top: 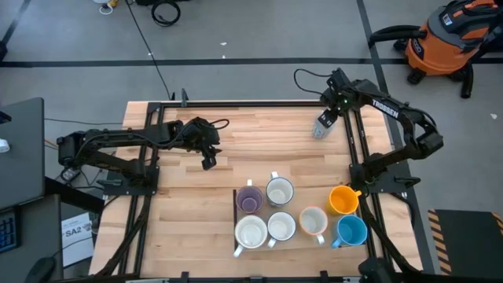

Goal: Place coffee mugs
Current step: Put the white blue patterned mug on the shelf

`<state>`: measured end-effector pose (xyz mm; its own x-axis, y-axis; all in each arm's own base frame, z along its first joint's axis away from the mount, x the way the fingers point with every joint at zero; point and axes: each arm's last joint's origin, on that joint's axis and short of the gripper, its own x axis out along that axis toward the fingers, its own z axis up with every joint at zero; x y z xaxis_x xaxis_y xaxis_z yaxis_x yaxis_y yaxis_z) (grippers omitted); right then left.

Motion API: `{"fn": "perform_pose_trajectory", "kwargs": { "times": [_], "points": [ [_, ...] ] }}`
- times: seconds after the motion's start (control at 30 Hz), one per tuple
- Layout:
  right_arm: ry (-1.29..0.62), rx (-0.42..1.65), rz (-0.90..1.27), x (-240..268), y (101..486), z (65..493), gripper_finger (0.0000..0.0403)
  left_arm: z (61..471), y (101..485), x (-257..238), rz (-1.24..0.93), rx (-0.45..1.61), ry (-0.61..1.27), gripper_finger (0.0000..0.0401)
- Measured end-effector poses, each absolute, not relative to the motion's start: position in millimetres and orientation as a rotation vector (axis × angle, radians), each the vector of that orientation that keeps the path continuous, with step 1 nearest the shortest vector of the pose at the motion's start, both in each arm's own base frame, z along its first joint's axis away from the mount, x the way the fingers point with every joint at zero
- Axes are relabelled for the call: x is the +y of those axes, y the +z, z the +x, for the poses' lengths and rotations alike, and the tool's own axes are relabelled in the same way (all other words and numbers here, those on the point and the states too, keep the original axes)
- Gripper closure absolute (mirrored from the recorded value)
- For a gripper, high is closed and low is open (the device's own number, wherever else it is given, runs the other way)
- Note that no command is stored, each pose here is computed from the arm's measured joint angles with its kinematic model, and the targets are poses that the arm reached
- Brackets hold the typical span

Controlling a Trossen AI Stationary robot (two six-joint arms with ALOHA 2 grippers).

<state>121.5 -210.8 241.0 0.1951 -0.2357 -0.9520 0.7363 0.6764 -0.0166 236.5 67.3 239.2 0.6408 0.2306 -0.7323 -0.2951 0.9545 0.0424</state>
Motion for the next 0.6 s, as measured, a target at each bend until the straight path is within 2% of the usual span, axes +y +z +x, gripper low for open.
{"fn": "perform_pose_trajectory", "kwargs": {
  "times": [0.37, 0.5, 0.6],
  "points": [
    [-0.719, 1.232, 0.548, -205, 224, 118, 0.0263, 236, 239, 67, -0.081, 0.823, 0.299, 0.0252],
    [-0.721, 1.229, 0.548, -205, 224, 118, 0.0288, 236, 239, 67, -0.081, 0.823, 0.299, 0.0252],
    [-0.721, 1.228, 0.550, -205, 224, 118, 0.0322, 236, 239, 67, -0.081, 0.823, 0.299, 0.0252]
  ]
}}
